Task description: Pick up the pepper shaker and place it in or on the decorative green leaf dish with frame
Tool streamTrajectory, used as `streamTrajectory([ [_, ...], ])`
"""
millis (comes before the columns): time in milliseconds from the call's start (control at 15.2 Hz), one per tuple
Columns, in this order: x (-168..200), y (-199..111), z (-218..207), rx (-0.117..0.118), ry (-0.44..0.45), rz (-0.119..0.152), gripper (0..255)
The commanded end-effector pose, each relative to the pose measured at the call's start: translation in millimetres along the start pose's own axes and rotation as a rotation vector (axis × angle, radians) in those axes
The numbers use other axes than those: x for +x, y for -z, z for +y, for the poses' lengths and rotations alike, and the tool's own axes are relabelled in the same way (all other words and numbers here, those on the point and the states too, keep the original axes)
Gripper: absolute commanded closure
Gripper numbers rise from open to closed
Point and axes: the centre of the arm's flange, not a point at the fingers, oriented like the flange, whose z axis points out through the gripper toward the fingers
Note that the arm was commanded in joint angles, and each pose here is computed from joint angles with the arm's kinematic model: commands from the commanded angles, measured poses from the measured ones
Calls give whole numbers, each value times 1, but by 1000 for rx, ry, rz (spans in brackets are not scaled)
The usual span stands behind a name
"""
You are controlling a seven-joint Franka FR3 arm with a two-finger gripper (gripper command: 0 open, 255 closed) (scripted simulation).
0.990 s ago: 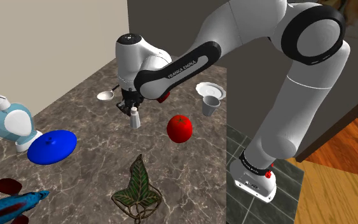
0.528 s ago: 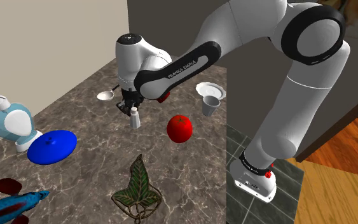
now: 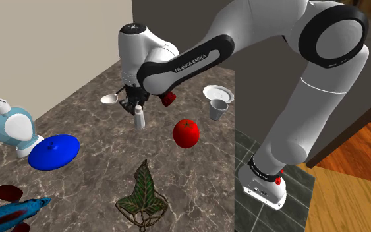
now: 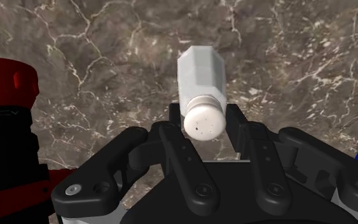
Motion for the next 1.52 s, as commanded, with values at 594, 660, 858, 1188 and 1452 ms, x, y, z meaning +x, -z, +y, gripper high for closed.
streamTrajectory([
  [594, 9, 59, 5, 0, 0, 0, 255],
  [660, 10, 64, 5, 0, 0, 0, 255],
  [858, 12, 79, 6, 0, 0, 0, 255],
  [1188, -5, 98, -10, 0, 0, 0, 255],
  [1452, -43, 113, -43, 0, 0, 0, 255],
])
